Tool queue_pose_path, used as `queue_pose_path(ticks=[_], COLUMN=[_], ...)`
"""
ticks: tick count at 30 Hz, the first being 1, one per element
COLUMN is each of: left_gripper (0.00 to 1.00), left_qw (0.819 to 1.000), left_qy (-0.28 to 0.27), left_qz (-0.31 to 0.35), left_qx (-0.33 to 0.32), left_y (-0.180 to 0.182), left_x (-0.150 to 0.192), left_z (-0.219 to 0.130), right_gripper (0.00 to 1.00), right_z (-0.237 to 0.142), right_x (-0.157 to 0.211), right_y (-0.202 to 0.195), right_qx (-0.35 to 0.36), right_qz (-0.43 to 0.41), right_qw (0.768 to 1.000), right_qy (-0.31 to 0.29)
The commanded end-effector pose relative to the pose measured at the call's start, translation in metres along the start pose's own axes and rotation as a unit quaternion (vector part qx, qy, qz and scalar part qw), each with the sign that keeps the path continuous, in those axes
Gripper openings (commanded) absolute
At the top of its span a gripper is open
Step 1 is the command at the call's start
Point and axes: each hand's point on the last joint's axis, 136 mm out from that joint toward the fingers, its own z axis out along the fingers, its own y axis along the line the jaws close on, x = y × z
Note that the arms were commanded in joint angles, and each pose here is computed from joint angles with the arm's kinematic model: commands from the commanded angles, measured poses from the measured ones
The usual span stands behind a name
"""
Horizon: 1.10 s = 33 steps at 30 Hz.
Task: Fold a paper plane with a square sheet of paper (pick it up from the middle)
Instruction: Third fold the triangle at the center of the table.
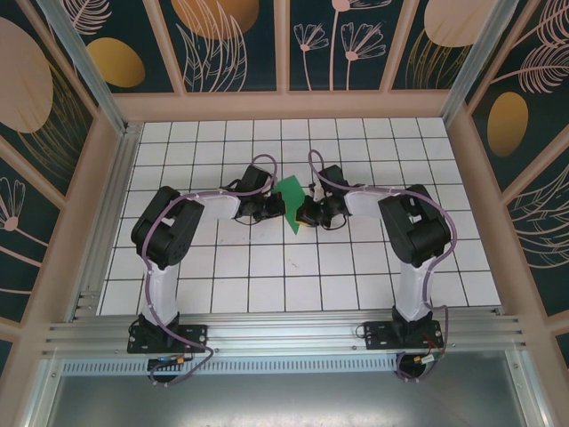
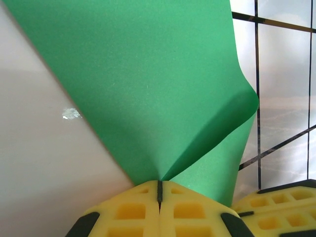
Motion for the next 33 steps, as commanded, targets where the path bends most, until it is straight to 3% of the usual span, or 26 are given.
queue_pose_path(ticks=[1,7,13,16,19,24,33], left_gripper=[0.00,0.01,0.23,0.27,0.26,0.16,0.09], left_qw=[0.997,0.998,0.996,0.995,0.994,0.995,0.998], left_qy=[0.019,0.002,-0.081,-0.091,-0.081,-0.047,-0.033], left_qz=[-0.013,-0.009,-0.025,-0.039,-0.043,-0.036,-0.037], left_qx=[-0.077,-0.065,-0.015,0.025,0.051,0.082,0.047], left_y=[0.043,0.029,-0.011,-0.022,-0.028,-0.040,-0.029], left_x=[0.015,0.001,-0.034,-0.030,-0.016,0.006,0.002], left_z=[0.009,0.002,-0.036,-0.045,-0.047,-0.034,0.000], right_gripper=[0.06,0.05,0.04,0.03,0.01,0.00,0.00], right_z=[0.009,0.013,0.013,0.013,0.012,0.012,0.013], right_x=[0.005,0.011,0.015,0.016,0.017,0.019,0.018], right_y=[-0.013,-0.034,-0.048,-0.051,-0.053,-0.056,-0.048], right_qx=[0.013,0.055,0.085,0.093,0.098,0.107,0.093], right_qz=[0.013,0.040,0.074,0.090,0.099,0.107,0.104], right_qw=[1.000,0.998,0.994,0.992,0.990,0.988,0.990], right_qy=[0.007,0.011,0.011,0.010,0.010,0.015,0.015])
